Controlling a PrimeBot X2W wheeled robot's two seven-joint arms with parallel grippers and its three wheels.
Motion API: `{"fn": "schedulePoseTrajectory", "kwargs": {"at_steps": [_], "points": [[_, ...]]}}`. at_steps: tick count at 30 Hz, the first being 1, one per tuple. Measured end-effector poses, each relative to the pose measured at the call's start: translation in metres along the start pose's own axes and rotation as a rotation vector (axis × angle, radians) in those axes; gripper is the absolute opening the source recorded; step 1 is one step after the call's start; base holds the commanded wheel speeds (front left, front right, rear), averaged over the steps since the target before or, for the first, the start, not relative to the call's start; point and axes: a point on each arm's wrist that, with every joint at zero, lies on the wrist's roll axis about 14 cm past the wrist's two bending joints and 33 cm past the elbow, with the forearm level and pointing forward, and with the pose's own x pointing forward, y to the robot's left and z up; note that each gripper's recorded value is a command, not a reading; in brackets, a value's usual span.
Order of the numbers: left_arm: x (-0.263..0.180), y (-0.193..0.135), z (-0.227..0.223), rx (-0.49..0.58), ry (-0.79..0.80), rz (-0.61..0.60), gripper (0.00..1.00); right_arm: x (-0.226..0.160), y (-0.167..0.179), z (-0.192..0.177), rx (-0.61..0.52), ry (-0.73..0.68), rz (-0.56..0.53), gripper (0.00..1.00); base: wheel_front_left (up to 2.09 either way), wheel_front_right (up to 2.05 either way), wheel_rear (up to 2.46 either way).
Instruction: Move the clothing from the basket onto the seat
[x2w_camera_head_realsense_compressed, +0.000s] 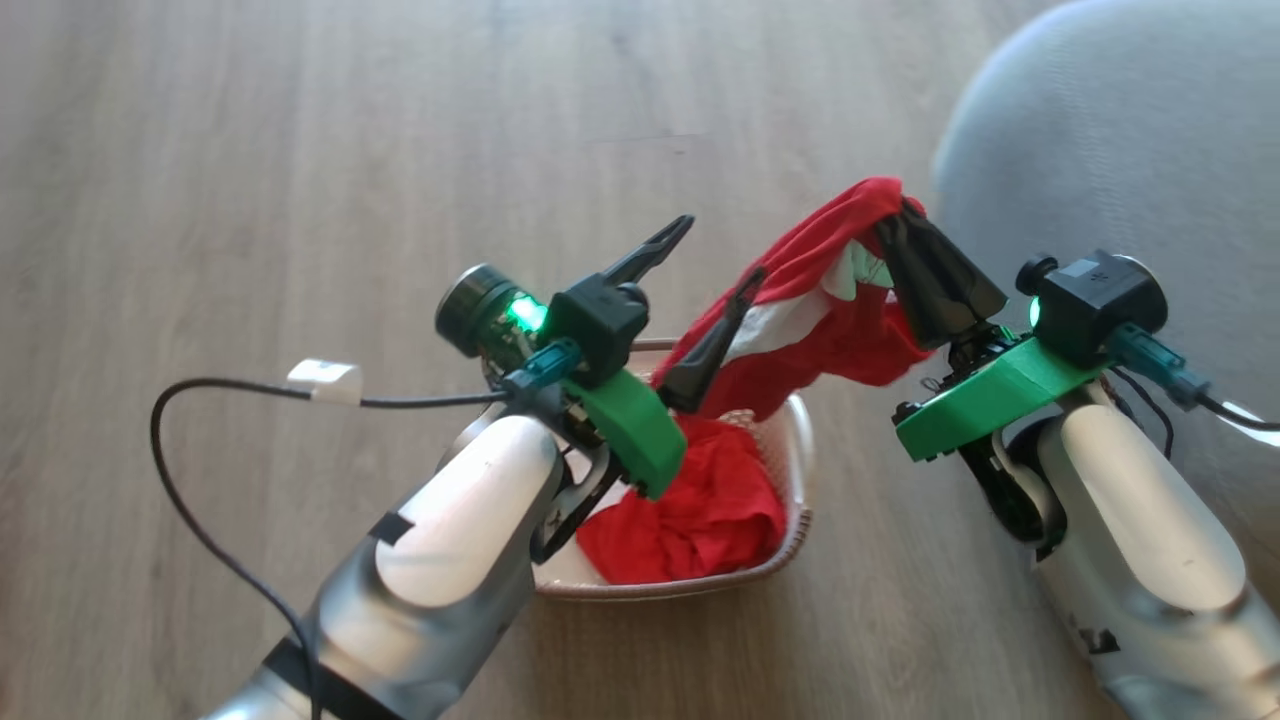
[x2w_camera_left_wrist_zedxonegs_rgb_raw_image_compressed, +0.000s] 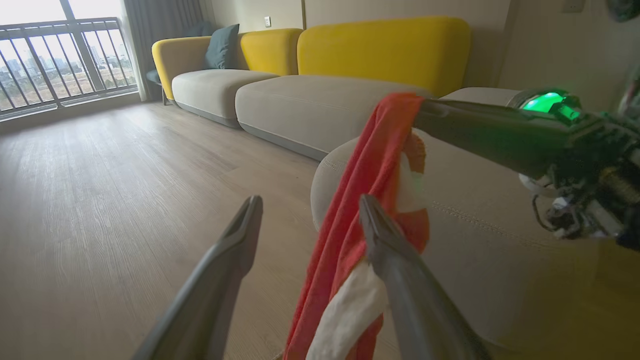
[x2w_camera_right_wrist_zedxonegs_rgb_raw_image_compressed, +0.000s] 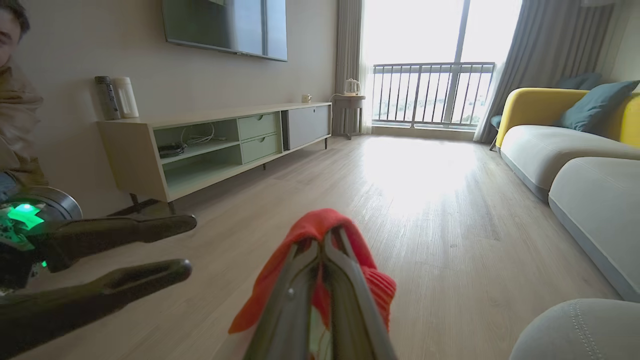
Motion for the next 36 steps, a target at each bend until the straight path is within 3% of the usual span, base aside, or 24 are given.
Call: {"fn": "schedulePoseTrajectory", "kwargs": {"at_steps": [7, 28, 36], "points": [[0.010, -0.027, -0.016, -0.036, 0.025, -0.084, 1.00, -0.027, -0.028, 0.020, -0.021, -0.038, -0.104, 0.00, 0.00, 0.00, 0.00], [0.044, -0.156, -0.013, -0.110, -0.014, -0.441, 1.00, -0.174, -0.103, 0.092, -0.131, -0.165, -0.529, 0.00, 0.00, 0.00, 0.00], [0.044, -0.167, -0.019, -0.137, -0.011, -0.485, 1.00, -0.203, -0.120, 0.099, -0.172, -0.171, -0.634, 0.00, 0.00, 0.00, 0.00]]}}
